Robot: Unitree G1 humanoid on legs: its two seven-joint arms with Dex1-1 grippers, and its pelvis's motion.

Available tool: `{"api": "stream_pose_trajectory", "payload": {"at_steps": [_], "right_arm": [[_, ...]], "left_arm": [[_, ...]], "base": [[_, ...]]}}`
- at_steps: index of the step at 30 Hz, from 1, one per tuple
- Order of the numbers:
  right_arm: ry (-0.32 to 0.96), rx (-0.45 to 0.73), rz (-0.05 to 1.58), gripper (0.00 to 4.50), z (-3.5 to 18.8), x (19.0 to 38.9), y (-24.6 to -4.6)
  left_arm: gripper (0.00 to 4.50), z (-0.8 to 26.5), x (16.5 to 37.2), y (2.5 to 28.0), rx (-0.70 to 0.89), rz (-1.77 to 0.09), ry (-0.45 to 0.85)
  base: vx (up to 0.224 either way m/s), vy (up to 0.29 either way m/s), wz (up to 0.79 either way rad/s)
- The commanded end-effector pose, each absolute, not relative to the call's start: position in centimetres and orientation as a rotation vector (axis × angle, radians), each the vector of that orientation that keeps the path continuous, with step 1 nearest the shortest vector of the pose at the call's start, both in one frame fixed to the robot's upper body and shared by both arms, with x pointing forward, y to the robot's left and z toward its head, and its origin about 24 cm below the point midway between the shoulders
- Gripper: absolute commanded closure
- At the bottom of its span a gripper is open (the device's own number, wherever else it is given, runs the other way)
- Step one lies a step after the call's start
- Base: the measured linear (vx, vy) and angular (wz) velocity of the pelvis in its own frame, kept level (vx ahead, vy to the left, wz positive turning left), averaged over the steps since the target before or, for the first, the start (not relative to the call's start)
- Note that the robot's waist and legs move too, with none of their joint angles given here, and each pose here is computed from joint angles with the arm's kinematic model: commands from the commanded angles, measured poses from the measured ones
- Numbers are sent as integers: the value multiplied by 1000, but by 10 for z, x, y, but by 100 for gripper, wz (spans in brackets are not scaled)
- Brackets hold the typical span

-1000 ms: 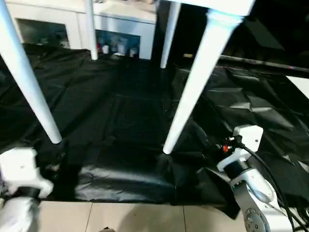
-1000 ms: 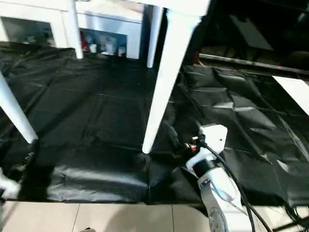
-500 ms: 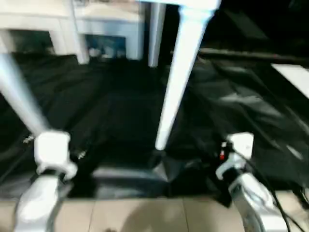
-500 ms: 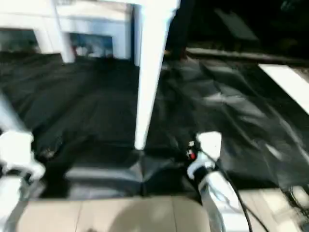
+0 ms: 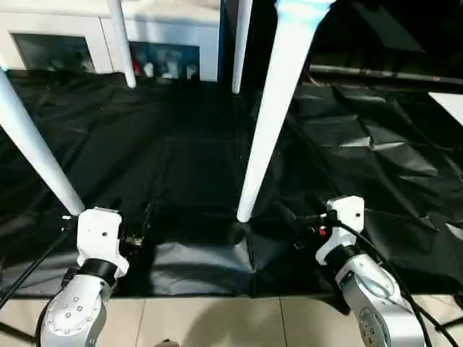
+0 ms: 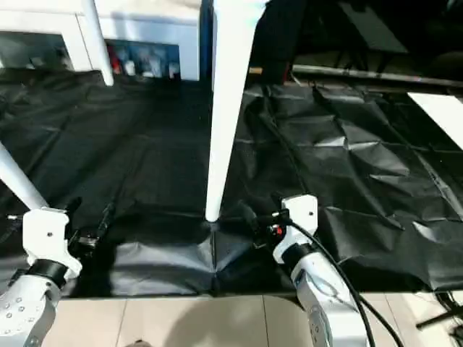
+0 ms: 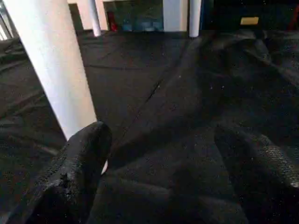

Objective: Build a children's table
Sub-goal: Flip table

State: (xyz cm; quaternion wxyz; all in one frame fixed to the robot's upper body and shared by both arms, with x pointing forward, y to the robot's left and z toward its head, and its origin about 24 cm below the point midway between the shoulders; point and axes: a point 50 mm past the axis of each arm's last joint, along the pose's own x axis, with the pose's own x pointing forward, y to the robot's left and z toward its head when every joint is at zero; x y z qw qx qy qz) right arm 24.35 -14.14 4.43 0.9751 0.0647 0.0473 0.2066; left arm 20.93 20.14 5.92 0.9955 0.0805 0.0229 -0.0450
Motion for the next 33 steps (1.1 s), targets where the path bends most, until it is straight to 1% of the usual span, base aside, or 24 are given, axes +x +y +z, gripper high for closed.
{"api": "stream_pose_trajectory", "payload": {"at_steps": [1, 7, 11, 14, 15, 16, 17, 18, 21, 24, 25, 27, 29, 31, 33], "right_arm": [[93, 123, 416, 58, 43, 244, -143], [88, 118, 409, 58, 44, 245, -143], [92, 118, 407, 58, 42, 244, -144], [137, 151, 478, 58, 35, 241, -141], [215, 176, 564, 58, 23, 235, -136], [253, 181, 599, 58, 17, 232, -135], [264, 175, 609, 58, 14, 232, -134], [317, 161, 632, 58, -2, 227, -135], [349, 158, 615, 58, -12, 226, -138], [473, 101, 507, 58, -43, 222, -146], [473, 101, 507, 58, -43, 222, -146], [496, 40, 464, 58, -52, 220, -148], [443, 71, 433, 58, -47, 223, -148], [328, 135, 420, 58, -28, 230, -148], [226, 192, 403, 58, -10, 235, -150]], "left_arm": [[100, 59, 210, 200, 171, -98, 41], [100, 59, 212, 198, 172, -112, 38], [100, 59, 214, 197, 175, -136, 44], [100, 50, 215, 193, 162, -197, 91], [100, 33, 212, 190, 151, -241, 177], [100, 24, 211, 190, 148, -248, 224], [100, 20, 210, 191, 147, -246, 243], [100, -3, 202, 192, 135, -253, 321], [100, -18, 196, 192, 106, -257, 377], [100, -48, 185, 194, 93, -221, 494], [100, -48, 185, 194, 93, -221, 494], [100, -51, 186, 195, 67, -184, 489], [100, -42, 192, 195, 33, -172, 420], [100, -27, 200, 200, 33, -122, 299], [100, -14, 203, 203, 49, -86, 210]], "base": [[-97, 7, 1], [-186, 28, -8], [-225, -78, 17], [-136, -26, 6], [-161, 52, 5], [-197, 78, 17], [-167, 95, 9], [-167, 95, 9], [-163, 77, 5], [-35, 5, 2], [0, 0, 0], [90, 49, -3], [65, -115, -7], [-25, -112, -20], [25, -34, -18]]}}
